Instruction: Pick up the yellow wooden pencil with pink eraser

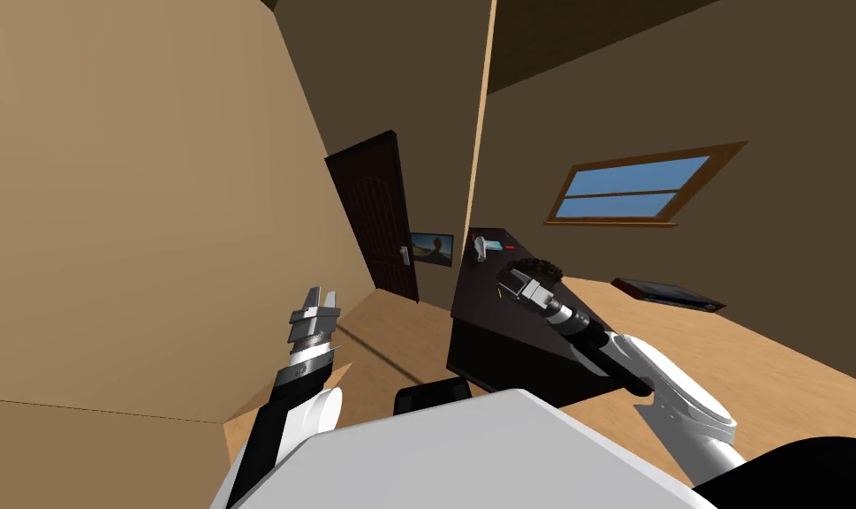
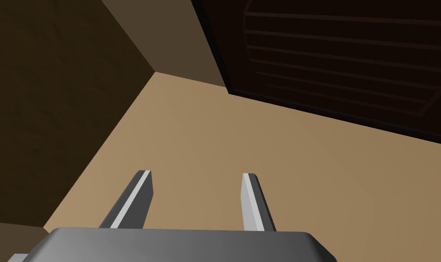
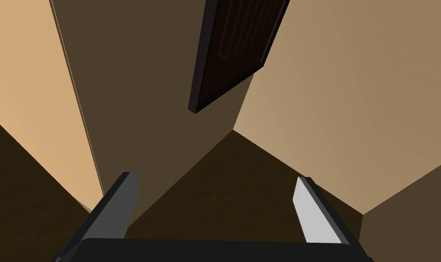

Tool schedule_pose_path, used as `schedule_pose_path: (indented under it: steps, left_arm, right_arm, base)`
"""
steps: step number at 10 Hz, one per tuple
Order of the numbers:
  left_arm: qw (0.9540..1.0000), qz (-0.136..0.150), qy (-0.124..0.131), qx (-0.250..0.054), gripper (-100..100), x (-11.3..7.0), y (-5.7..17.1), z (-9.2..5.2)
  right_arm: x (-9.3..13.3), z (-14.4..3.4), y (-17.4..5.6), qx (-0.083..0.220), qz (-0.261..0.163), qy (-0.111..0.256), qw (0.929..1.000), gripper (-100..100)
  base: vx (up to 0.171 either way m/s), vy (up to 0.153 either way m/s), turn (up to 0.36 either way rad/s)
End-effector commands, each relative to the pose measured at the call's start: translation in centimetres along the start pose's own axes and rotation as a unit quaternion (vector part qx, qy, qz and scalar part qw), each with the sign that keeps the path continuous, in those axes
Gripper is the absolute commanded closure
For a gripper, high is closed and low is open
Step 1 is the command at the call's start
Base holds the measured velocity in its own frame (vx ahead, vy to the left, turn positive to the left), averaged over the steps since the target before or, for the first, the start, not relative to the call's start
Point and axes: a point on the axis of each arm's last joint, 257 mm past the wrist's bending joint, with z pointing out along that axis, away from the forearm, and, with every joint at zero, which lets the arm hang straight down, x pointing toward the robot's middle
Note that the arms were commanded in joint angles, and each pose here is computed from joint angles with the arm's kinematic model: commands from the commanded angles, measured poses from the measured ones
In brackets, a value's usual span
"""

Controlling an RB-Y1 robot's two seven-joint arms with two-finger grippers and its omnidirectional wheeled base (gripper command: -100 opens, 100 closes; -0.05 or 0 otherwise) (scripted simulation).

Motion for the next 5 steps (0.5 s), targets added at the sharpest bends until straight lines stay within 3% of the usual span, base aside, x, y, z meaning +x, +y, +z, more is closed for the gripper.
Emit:
schedule_pose_path:
  steps: [1,3,4,5]
  left_arm:
    - [1.0,0.0,0.0,0.0,0,0.0,0.0,0.0]
    - [1.0,0.0,0.0,0.0,0,0.0,0.0,0.0]
    - [1.0,0.0,0.0,0.0,0,0.0,0.0,0.0]
    - [1.0,0.0,0.0,0.0,0,0.0,0.0,0.0]
  right_arm:
    - [0.9,-0.8,-0.6,-0.017,-0.046,0.028,0.9984,-100]
    - [1.7,-0.8,-0.4,-0.022,-0.058,0.043,0.9972,-100]
    - [2.5,-1.6,-1.1,-0.039,-0.097,0.067,0.9922,-100]
    - [3.1,-1.7,-1.0,-0.042,-0.105,0.078,0.9905,-100]
  base:
    - [-0.016,-0.004,0.255]
    - [-0.014,-0.012,0.108]
    - [-0.02,-0.007,0.302]
    - [-0.017,-0.017,0.169]
